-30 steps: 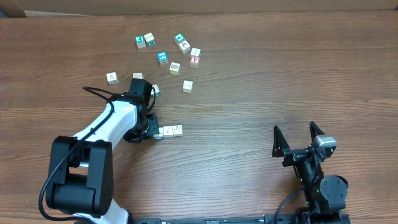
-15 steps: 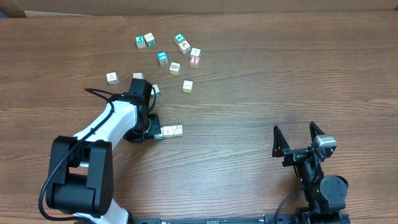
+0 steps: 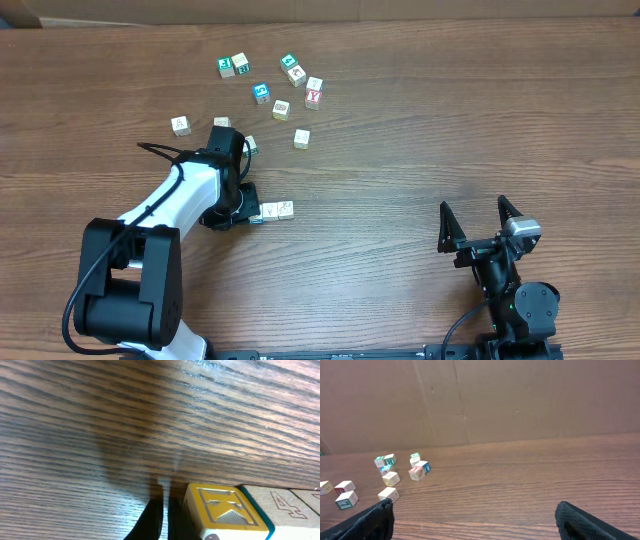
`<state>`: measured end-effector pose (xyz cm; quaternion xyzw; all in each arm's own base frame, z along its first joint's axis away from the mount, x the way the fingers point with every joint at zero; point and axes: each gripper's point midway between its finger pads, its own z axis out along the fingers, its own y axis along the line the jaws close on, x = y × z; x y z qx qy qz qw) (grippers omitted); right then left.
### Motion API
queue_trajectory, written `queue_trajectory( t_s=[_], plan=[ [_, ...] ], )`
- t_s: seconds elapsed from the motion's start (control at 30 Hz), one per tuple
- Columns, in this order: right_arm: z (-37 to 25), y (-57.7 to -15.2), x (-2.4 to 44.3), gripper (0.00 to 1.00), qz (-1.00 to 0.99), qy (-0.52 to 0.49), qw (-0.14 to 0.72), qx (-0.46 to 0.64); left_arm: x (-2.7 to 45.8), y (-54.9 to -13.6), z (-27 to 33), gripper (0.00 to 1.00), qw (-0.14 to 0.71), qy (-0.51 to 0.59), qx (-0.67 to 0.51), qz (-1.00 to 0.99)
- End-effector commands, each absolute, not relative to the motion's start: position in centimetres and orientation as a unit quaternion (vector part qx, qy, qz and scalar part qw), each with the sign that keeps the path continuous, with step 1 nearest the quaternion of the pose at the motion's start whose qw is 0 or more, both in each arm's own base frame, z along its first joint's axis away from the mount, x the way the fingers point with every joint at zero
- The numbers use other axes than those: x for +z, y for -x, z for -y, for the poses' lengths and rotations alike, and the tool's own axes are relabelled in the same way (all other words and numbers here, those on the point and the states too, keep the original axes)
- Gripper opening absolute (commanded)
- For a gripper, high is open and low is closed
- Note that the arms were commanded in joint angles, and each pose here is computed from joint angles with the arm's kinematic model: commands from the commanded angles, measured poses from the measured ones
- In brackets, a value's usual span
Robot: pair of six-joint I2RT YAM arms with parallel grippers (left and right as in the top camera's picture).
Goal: Form a horizontal line
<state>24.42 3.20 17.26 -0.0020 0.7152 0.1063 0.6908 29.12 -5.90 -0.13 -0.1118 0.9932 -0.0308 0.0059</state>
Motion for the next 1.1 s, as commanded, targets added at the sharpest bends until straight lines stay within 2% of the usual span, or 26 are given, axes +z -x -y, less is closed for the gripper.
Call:
queue_trajectory(
  t_s=[0.0,1.07],
  plan=[
    [-3.0,-24.4,17.0,1.00,-0.714,-0.001,0.692,0.103,-0.7,-28.5,6.0,0.04,-0.007,0.119,-0.036,-0.992],
    [-3.0,-24.4,17.0,1.00,-0.714,-0.001,0.692,0.103,-0.3,-30.1,6.1,0.04,0.021,0.086,-0.040,-0.995]
  ],
)
